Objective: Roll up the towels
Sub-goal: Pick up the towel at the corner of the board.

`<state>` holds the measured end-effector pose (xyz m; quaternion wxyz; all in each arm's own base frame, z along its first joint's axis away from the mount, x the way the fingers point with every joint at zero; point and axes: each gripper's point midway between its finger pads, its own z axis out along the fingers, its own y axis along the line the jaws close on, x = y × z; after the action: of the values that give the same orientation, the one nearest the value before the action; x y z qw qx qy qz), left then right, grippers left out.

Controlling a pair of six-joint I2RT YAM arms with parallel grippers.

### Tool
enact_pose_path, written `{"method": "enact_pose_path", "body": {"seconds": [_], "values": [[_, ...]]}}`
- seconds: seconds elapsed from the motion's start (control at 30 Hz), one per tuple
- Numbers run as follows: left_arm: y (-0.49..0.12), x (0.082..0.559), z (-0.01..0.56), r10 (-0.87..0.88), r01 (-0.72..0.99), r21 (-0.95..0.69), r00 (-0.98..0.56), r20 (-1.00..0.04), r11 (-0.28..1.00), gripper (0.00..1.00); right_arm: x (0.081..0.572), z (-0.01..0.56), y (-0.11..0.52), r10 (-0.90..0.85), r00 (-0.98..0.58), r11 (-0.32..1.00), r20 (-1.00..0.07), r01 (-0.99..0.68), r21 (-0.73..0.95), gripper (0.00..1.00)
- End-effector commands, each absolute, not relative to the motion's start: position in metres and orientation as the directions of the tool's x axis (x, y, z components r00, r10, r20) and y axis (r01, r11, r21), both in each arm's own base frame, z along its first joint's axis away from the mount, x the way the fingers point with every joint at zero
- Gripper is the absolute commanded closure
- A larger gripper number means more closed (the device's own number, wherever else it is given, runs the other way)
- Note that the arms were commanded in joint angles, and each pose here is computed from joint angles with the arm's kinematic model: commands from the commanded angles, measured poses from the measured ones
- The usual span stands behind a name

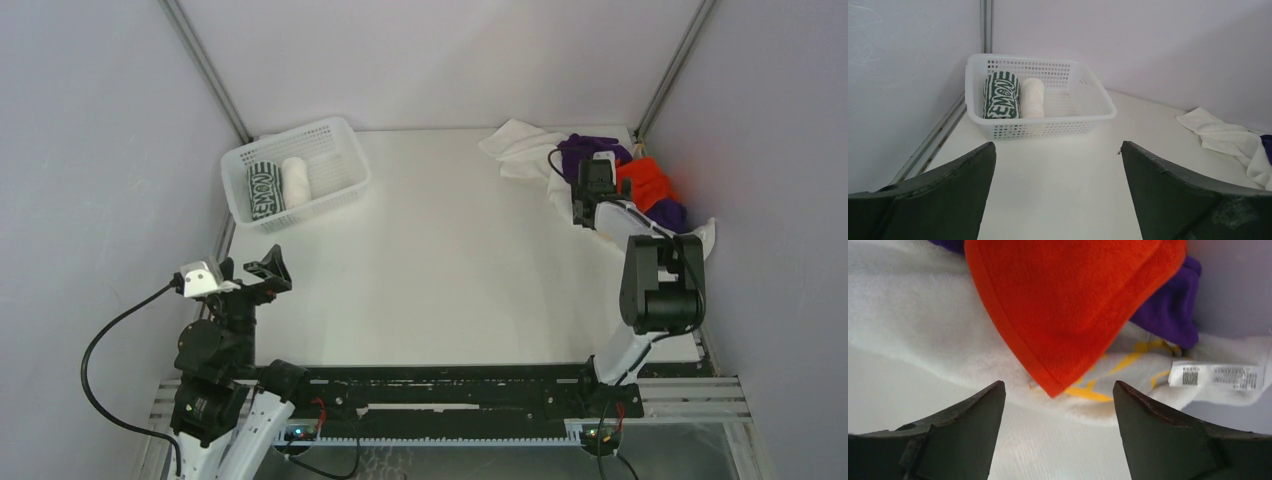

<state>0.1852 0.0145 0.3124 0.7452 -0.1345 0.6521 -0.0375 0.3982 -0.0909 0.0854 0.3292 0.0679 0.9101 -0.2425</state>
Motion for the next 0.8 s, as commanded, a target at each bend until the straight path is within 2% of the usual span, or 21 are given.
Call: {"method": "enact_pose_path", "body": {"seconds": [0.0, 0.23, 0.43, 0.47, 0.73, 0.77], "values": [[0.011, 0.194, 0.309, -0.203, -0.121, -0.219, 0.131, -0.97, 0.968, 0.0, 0.43, 0.093, -0.101, -0.139, -0.764, 0.833, -0.63, 0.254, -0.491, 0.23], [0.008, 0.2, 0.305, -0.188, -0.117, -0.2, 0.106, -0.976, 0.973, 0.0, 0.444, 0.066, -0.114, -0.188, -0.81, 0.781, -0.555, 0.22, -0.585, 0.32], [0.007, 0.202, 0.303, -0.181, -0.119, -0.192, 0.097, -0.979, 0.974, 0.0, 0.454, 0.07, -0.117, -0.239, -0.816, 0.735, -0.527, 0.203, -0.647, 0.46], [0.007, 0.202, 0.303, -0.182, -0.119, -0.194, 0.098, -0.978, 0.974, 0.0, 0.455, 0.075, -0.117, -0.246, -0.811, 0.73, -0.53, 0.205, -0.652, 0.5], [0.008, 0.199, 0.306, -0.187, -0.111, -0.199, 0.113, -0.976, 0.974, 0.0, 0.462, 0.128, -0.122, -0.262, -0.762, 0.694, -0.592, 0.277, -0.665, 0.99], [0.008, 0.199, 0.306, -0.189, -0.112, -0.202, 0.116, -0.975, 0.973, 0.0, 0.462, 0.139, -0.122, -0.26, -0.751, 0.689, -0.607, 0.297, -0.661, 1.0]]}}
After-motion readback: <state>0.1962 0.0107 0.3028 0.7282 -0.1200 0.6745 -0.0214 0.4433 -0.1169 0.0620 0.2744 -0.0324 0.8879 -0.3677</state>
